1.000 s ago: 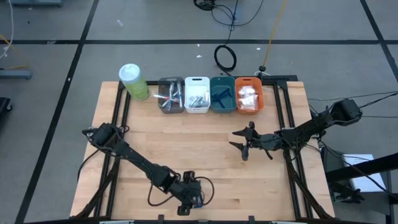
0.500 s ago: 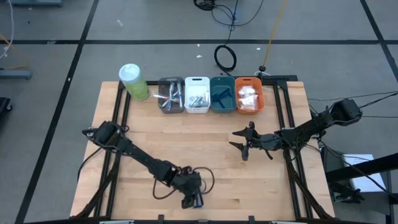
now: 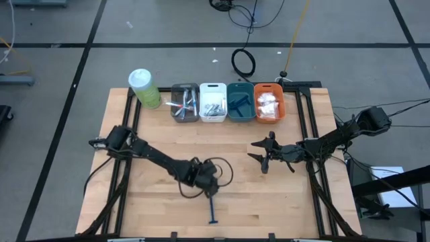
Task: Pick & Place Travel size toiletries
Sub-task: Put the blue razor into the blue bin
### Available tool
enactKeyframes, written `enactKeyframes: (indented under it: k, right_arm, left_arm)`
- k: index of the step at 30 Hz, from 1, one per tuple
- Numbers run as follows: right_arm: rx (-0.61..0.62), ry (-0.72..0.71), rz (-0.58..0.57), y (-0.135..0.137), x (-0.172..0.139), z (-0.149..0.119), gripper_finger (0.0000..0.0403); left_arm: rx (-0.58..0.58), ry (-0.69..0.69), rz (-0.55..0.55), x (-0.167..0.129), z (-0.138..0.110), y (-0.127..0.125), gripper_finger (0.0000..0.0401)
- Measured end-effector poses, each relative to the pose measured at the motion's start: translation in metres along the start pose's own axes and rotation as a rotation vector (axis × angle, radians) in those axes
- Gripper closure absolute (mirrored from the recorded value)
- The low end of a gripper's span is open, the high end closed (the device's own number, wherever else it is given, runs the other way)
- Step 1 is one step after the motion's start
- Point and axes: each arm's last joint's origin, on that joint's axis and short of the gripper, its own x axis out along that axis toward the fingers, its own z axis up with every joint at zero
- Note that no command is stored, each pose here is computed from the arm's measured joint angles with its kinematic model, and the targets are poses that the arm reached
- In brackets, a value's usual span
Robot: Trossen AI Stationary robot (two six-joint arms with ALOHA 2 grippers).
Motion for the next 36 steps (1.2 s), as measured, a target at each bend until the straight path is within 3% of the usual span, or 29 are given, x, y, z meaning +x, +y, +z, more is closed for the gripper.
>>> enactKeyframes:
  k: [9,13,18,22,27,33,36]
  right_arm:
    - [-0.001,0.0,0.0,0.0,0.0,0.0,0.0179]
    - [-0.001,0.001,0.0,0.0,0.0,0.0,0.0179]
    - [-0.006,0.001,0.0,0.0,0.0,0.0,0.0179]
    - [-0.011,0.007,-0.002,0.0,0.0,-0.001,0.0179]
    - [-0.015,0.013,-0.006,-0.001,0.0,-0.001,0.0179]
    - [-0.015,0.013,-0.006,-0.001,0.0,-0.001,0.0179]
    - [-0.015,0.013,-0.006,-0.001,0.0,-0.001,0.0179]
  left_arm:
    - [-0.166,0.068,0.022,0.005,0.021,0.024,0.0121]
    - [-0.15,0.145,0.084,0.003,0.021,0.032,0.0121]
    - [0.015,0.258,0.107,-0.009,0.021,0.031,0.0121]
    - [-0.007,0.349,0.254,-0.027,0.02,0.033,0.0126]
    - [-0.067,0.261,0.392,-0.055,0.032,0.023,0.016]
    - [-0.081,0.208,0.312,-0.065,0.031,0.004,0.0196]
    - [-0.067,0.225,0.328,-0.06,0.023,0.006,0.0206]
